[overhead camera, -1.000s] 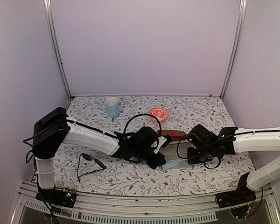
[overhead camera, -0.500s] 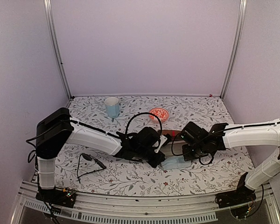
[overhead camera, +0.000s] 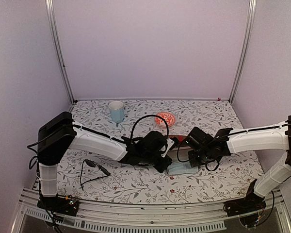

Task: Organize the sunglasses
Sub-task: Place the folded cleaning cloth in the sunglasses case.

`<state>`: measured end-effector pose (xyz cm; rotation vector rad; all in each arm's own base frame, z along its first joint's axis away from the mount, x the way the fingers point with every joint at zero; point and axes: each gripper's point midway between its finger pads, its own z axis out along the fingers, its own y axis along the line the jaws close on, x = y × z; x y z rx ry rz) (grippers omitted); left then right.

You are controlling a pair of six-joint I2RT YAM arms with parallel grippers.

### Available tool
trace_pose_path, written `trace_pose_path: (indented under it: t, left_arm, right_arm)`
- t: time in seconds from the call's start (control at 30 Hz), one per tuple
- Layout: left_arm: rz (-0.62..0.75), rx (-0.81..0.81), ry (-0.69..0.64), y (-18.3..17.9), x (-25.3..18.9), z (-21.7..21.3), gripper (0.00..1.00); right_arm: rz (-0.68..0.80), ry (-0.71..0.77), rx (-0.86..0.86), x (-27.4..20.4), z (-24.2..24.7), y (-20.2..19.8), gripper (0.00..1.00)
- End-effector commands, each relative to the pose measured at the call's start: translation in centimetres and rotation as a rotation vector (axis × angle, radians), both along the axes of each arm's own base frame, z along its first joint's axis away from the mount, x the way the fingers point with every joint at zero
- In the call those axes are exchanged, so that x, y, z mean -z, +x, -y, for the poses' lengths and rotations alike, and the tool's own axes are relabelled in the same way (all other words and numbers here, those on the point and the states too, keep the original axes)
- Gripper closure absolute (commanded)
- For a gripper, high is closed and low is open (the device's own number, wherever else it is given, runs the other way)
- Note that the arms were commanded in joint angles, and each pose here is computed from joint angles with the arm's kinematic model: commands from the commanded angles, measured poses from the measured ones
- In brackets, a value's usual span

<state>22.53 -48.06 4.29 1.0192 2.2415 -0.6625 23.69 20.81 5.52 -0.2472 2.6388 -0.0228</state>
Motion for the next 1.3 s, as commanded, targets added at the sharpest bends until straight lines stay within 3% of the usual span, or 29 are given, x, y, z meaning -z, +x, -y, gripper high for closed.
trace_pose_path:
  t: [0.0,1.27]
  left_arm:
    - [0.036,0.003,0.003,0.4,-0.1,0.6,1.0]
    - [0.038,-0.01,0.032,0.8,1.3,0.5,1.0]
  right_arm:
    - [0.042,0.003,0.004,-0.8,-0.5,1.4,1.0]
    - [0.054,-0.027,-0.017,0.1,-1.1,2.3,1.0]
